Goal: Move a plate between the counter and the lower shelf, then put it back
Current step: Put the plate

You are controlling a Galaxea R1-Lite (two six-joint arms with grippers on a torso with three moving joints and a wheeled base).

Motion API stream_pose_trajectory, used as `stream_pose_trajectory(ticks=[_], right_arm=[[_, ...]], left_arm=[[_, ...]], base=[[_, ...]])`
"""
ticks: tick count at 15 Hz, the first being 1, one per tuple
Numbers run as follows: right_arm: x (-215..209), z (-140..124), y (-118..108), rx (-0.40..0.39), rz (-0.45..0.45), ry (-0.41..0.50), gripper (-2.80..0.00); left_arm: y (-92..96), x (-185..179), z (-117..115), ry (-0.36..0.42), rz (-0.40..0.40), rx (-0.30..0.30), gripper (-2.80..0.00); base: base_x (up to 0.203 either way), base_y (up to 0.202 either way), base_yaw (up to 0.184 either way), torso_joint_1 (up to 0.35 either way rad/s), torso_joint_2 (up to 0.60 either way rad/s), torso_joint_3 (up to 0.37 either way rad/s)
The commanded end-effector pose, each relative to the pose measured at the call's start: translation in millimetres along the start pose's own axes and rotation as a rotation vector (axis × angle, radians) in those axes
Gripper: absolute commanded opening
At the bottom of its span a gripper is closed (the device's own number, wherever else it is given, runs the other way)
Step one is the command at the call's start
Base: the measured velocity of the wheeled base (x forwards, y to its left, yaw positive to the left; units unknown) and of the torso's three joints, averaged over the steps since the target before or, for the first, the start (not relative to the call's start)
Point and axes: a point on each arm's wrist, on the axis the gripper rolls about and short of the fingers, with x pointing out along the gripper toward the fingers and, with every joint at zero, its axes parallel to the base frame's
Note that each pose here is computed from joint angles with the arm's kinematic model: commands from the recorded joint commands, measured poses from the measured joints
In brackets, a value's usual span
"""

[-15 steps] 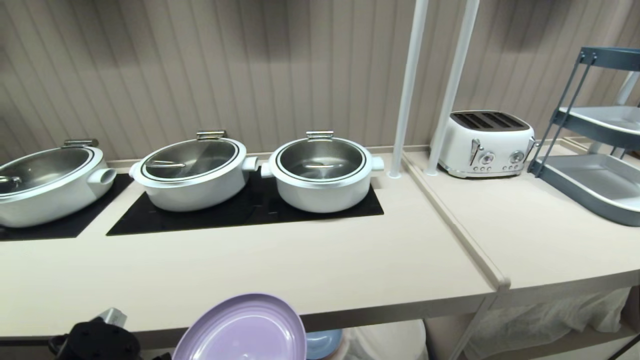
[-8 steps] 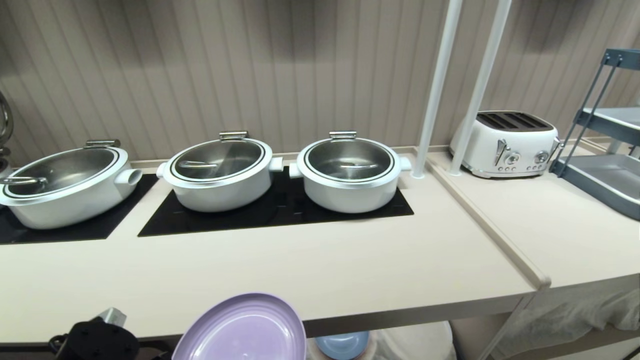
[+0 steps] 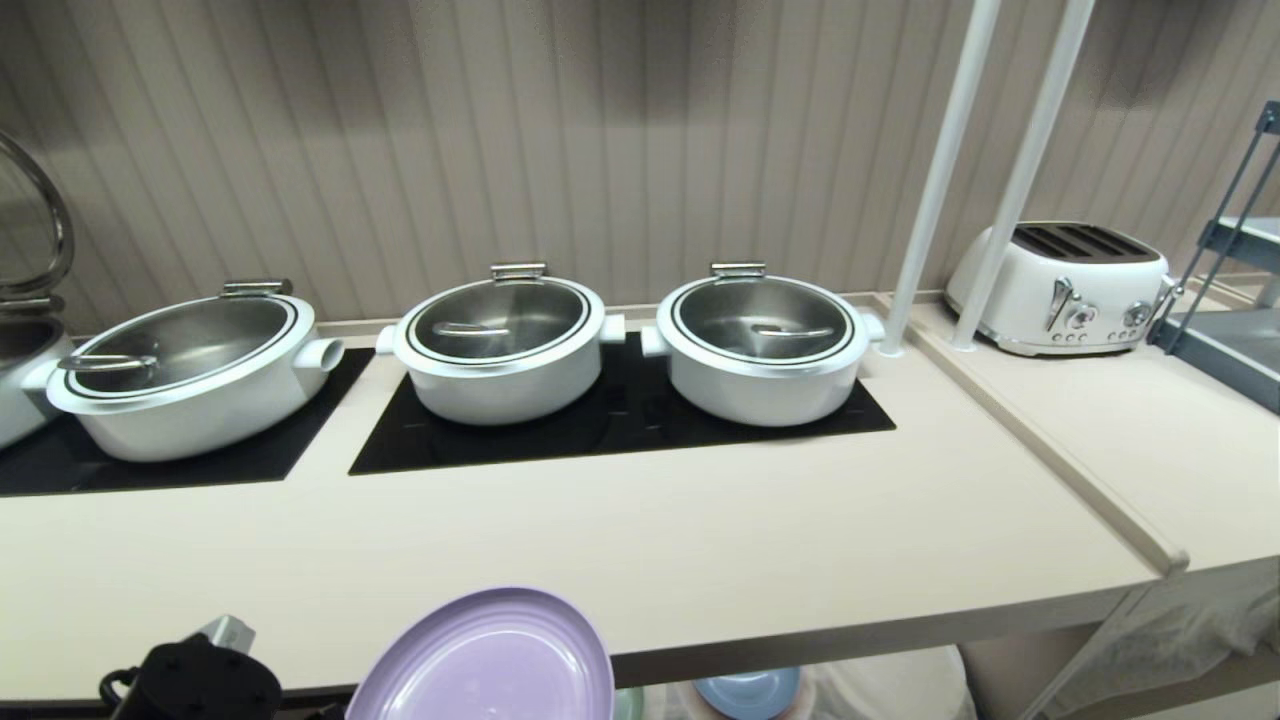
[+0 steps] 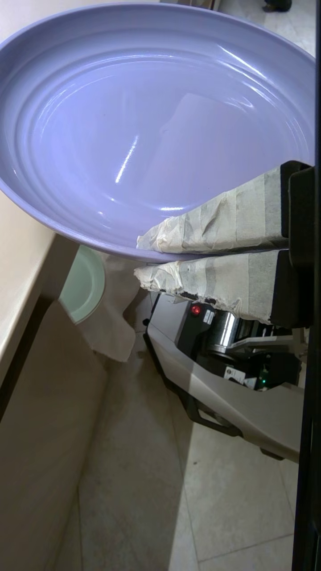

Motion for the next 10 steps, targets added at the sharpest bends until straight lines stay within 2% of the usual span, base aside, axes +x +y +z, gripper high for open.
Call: stream_pose_trajectory(ticks=[1,3,10], right_arm=[[0.0,0.0,0.0,0.000,0.001,0.000,-2.80],[0.0,0.0,0.0,0.000,0.001,0.000,-2.80],[0.0,0.0,0.0,0.000,0.001,0.000,-2.80]], left_arm=[[-0.2,0.1,0.2,-0.003,0.000,-0.006,-2.80],[-0.3,0.0,0.1,-0.003,-0.001,-0.005,-2.80],[-1.6,-0.2,1.5,-0.013,-0.003,-0.009,-2.80]], base=[[0.000,0.193,0.001,0.001,0.00,-0.001],[0.000,0.129,-0.001,0.001,0.00,0.000],[0.000,0.000,0.000,0.000,0.00,0.000]])
